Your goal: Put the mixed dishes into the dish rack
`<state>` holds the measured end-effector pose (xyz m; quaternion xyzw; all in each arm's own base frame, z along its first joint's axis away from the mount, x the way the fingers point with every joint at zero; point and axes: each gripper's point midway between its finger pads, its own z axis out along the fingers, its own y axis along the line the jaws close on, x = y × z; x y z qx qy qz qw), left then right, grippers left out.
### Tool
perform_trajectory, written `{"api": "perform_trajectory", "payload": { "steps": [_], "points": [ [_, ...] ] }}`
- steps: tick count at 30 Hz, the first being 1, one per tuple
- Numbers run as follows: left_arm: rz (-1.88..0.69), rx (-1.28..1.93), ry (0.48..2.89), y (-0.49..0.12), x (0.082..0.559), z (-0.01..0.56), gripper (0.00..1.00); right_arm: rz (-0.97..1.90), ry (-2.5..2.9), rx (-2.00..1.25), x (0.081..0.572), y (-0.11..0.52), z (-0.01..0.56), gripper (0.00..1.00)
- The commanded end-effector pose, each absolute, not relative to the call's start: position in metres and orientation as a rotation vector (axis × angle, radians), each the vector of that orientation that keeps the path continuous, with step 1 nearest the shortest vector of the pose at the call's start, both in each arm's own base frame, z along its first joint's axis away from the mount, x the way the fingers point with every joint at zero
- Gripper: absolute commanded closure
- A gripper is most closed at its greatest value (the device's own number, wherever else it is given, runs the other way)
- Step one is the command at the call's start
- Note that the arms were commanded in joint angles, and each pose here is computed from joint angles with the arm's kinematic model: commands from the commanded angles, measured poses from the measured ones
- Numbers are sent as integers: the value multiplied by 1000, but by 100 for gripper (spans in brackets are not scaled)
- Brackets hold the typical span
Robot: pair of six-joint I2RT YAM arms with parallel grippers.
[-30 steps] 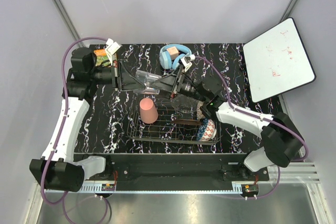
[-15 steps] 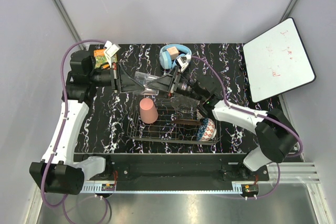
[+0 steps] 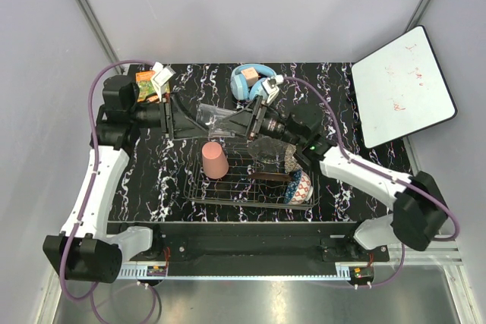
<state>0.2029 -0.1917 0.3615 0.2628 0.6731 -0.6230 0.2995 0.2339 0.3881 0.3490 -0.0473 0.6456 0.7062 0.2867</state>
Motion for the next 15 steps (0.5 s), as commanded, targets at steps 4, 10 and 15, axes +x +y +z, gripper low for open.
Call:
{"api": "perform_trajectory", "payload": {
  "steps": [4,10,15],
  "points": [
    [-1680,700,1780,-183,202,361,1,1641,1665,-224,233,364,380,100],
    [-1613,644,1735,-152,213,382,1,1429,1886,-269,233,354,337,100],
    [-1463,481,1741,-115,241,380,1,1133,2145,-461,211,359,281,100]
  ]
}}
